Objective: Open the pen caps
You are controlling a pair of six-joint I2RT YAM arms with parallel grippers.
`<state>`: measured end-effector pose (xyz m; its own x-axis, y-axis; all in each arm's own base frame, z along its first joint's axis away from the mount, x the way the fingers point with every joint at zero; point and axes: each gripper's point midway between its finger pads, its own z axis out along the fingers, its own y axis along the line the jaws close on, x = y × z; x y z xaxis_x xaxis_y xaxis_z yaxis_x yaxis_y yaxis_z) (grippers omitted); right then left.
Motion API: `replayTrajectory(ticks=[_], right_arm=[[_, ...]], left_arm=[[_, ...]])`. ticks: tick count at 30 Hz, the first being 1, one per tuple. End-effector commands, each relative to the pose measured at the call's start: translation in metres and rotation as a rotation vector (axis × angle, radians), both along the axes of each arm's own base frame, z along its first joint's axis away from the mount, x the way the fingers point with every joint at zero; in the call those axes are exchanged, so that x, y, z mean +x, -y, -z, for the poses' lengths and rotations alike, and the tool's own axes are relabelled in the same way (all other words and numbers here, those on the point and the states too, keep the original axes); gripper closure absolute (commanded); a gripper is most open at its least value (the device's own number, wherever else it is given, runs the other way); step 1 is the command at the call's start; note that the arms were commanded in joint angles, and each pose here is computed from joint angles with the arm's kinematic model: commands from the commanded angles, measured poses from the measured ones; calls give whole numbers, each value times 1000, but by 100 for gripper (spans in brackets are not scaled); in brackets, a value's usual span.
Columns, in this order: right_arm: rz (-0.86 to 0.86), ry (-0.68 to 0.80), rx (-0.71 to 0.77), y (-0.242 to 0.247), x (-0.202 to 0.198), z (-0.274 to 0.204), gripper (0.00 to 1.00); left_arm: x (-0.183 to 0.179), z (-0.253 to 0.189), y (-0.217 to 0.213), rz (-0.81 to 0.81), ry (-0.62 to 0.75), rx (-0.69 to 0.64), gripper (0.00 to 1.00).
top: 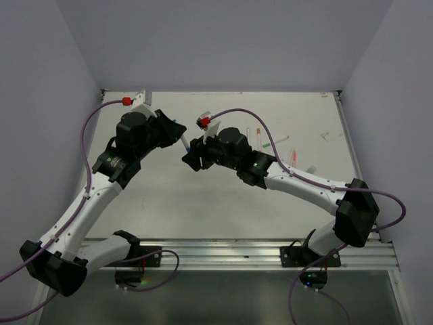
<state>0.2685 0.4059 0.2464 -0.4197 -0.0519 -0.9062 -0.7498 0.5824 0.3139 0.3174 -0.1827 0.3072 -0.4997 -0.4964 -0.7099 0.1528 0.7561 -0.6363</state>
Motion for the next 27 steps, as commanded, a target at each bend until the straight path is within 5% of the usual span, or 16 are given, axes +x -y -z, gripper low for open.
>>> replayTrajectory(ticks=[1, 6, 27], right_arm=[[9, 36, 36, -3, 7, -20, 50], [14, 30, 38, -4, 7, -20, 59], [-5, 28, 89, -8, 4, -31, 68]], left_arm=[[-7, -3, -1, 12, 8, 2, 100], [-8, -4, 1, 19, 11, -3, 100], [-16, 3, 1, 28, -7, -24, 100]])
